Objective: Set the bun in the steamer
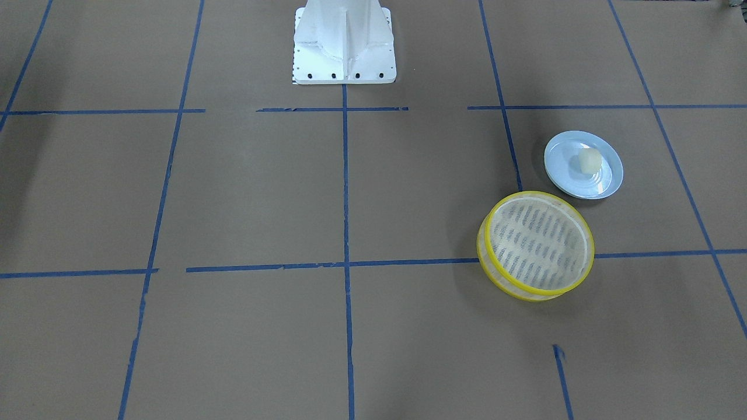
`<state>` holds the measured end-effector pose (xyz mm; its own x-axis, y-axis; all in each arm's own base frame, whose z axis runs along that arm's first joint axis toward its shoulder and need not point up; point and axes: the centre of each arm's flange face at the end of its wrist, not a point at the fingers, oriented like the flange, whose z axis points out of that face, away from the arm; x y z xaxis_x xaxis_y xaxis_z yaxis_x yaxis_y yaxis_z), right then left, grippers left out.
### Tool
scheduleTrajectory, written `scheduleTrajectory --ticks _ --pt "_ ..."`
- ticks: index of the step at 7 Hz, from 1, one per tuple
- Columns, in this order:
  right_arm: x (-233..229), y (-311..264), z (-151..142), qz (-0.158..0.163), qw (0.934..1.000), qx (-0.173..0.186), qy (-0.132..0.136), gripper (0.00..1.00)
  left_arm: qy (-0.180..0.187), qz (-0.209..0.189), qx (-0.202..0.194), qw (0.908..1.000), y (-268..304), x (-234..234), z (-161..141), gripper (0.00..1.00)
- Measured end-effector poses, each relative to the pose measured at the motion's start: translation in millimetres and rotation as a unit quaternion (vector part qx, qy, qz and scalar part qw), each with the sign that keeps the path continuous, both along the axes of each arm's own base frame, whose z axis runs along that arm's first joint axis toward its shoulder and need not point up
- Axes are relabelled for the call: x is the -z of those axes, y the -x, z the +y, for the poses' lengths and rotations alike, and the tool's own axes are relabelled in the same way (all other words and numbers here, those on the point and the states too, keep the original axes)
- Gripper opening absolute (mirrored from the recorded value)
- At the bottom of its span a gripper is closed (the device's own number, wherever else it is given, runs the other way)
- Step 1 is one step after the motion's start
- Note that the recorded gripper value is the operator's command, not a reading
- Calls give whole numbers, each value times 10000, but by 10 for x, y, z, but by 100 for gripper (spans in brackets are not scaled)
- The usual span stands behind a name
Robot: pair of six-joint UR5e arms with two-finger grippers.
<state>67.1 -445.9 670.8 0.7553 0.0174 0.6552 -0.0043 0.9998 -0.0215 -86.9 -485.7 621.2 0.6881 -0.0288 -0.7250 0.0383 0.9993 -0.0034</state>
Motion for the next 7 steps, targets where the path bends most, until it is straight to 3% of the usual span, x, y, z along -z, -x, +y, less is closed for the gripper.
scheduleTrajectory --ticks 5,7 --pt "0 0 0 0 10000 0 0 100 -94 -29 5 10000 3 72 -6 100" --pt "0 0 0 0 10000 0 0 100 -328 -22 -51 9994 -51 98 -49 100"
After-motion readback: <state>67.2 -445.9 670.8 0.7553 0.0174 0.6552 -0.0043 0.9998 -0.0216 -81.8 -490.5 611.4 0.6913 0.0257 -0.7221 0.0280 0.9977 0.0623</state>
